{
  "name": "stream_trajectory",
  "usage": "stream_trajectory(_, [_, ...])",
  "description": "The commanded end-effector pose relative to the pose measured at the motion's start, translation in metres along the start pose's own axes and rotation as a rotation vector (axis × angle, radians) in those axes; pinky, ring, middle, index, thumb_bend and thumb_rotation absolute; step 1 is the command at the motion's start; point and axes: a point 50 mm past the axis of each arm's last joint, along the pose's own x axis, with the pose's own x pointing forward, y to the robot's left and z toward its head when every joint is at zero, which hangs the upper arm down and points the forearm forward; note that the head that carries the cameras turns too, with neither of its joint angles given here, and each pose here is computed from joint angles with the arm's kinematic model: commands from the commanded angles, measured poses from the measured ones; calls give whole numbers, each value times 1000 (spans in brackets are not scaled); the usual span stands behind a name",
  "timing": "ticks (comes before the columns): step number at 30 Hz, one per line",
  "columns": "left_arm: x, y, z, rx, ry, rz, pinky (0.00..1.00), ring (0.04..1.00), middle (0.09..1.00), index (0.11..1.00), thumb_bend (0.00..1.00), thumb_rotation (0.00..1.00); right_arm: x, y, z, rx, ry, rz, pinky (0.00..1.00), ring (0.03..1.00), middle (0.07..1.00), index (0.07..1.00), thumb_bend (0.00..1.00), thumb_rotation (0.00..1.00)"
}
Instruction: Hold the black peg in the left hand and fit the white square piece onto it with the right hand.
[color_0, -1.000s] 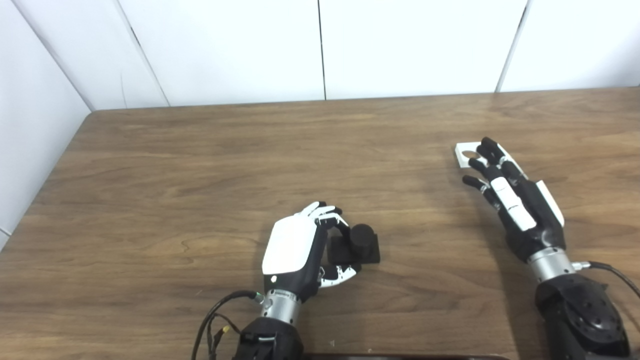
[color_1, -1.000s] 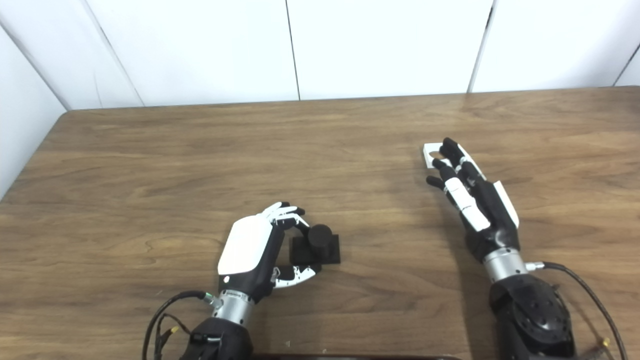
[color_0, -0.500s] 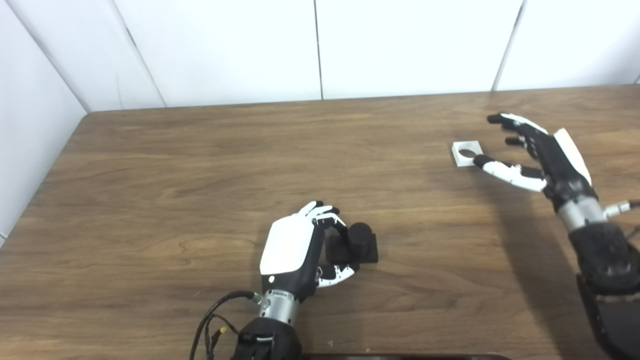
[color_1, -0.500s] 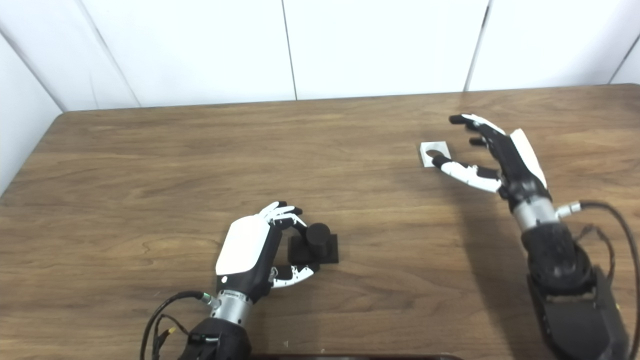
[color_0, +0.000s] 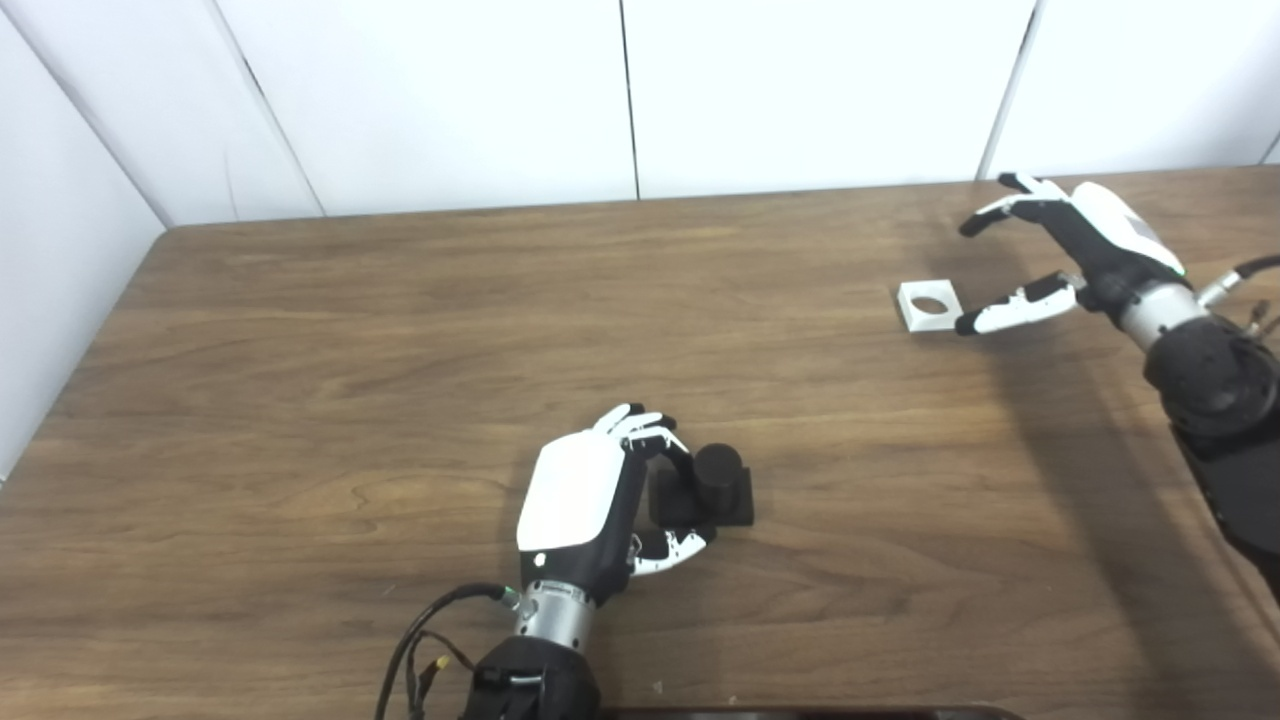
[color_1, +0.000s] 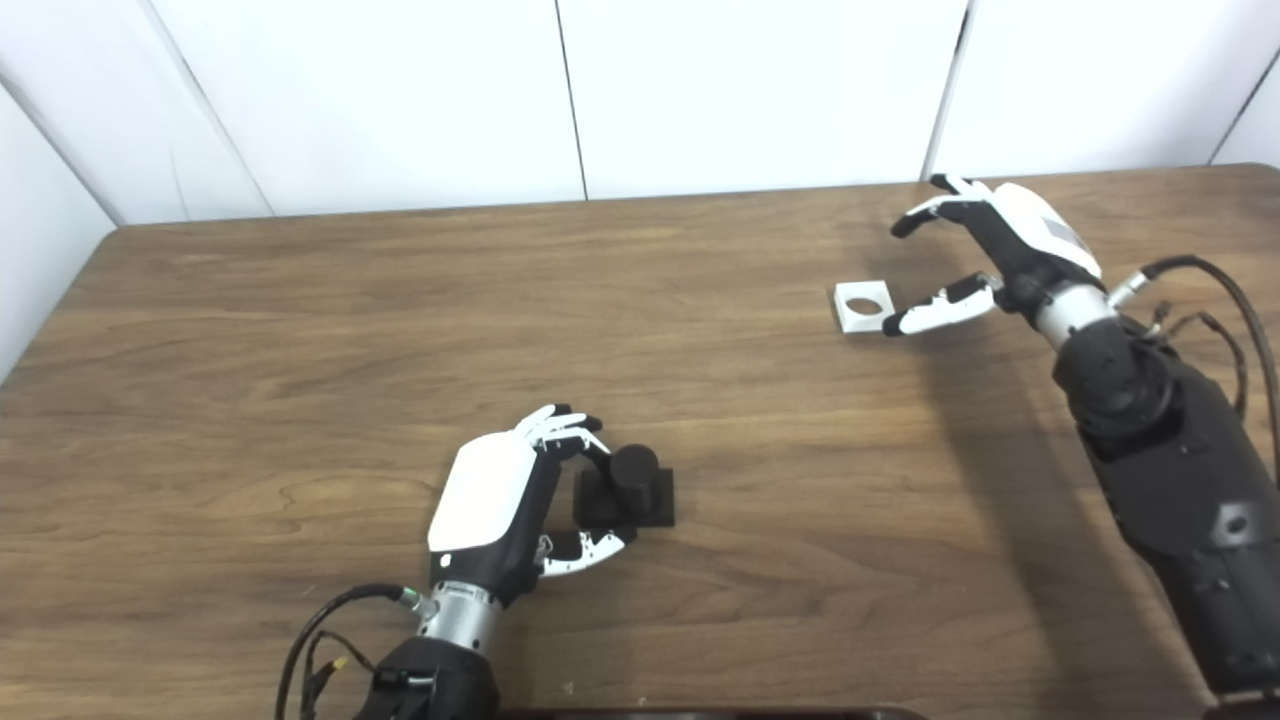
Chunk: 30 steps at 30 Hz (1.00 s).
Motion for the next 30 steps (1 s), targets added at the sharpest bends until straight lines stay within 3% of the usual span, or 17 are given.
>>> stream_trajectory(1, [-1, -6, 1, -18, 1, -22, 812, 902, 808, 486, 519, 77, 11, -36, 16, -72, -69, -57, 957, 1000, 972, 695, 982, 183])
stream_trajectory(14, [-2, -9, -1, 6, 1, -23, 820, 886, 800, 486, 519, 78, 32, -42, 31, -155, -58, 17, 982, 1000, 980, 705, 972, 173])
stream_trajectory(30, [1, -10, -1, 20, -2, -20, 799, 881, 802, 487, 518, 82, 49, -29, 40, -208, -47, 90, 965, 1000, 972, 706, 956, 201])
